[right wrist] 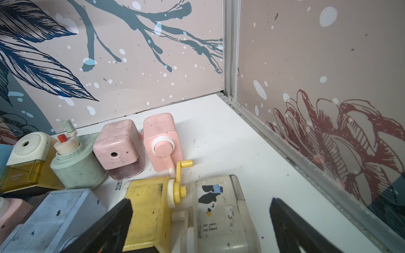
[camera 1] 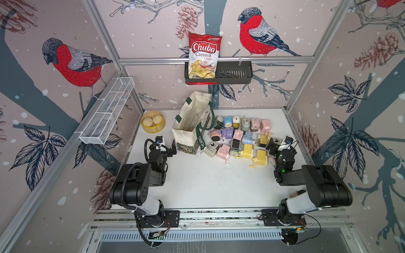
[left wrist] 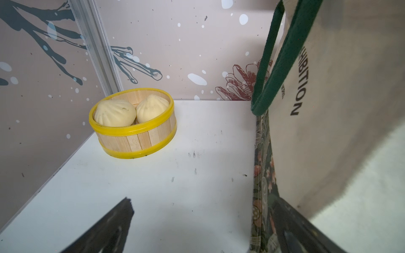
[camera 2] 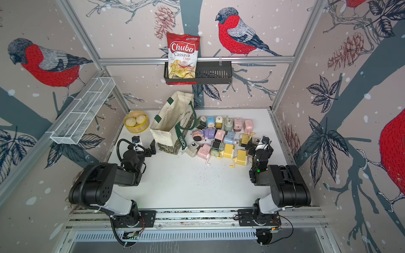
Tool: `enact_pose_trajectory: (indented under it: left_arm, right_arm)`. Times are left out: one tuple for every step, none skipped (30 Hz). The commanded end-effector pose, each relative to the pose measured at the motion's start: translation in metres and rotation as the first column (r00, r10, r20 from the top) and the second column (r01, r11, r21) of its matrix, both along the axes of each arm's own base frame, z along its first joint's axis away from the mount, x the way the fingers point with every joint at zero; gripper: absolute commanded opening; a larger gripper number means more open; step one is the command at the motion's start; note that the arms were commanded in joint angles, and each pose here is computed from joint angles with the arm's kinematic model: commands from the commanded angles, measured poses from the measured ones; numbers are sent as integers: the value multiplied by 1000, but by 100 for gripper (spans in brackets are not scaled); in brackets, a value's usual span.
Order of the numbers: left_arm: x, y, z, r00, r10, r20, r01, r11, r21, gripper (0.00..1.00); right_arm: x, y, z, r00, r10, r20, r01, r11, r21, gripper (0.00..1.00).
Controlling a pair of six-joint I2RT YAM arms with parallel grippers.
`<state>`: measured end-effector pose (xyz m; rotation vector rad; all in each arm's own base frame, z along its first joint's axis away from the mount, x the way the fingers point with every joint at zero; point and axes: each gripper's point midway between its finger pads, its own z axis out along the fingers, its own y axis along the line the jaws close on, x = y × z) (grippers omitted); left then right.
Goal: Take out the pencil sharpeners from the tote bags
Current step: Reset both arms
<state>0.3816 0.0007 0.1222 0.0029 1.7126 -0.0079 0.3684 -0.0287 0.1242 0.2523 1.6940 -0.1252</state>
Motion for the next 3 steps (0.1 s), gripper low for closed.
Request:
enact_pose_trajectory:
  left_arm:
    - [-2, 1, 5, 1000, 9, 22, -10, 1000, 20, 99]
    - [-2, 2, 6, 999, 12, 31, -12, 1000, 20, 99]
    - [-3, 2, 6, 999, 12, 30, -12, 1000, 20, 99]
  right_arm:
    - [0, -2, 2, 1000, -12, 4, 12, 1000, -9, 100]
    - [0, -2, 2, 1000, -12, 4, 12, 1000, -9, 100]
    - [0, -2, 2, 1000, -12, 6, 12, 1000, -8, 100]
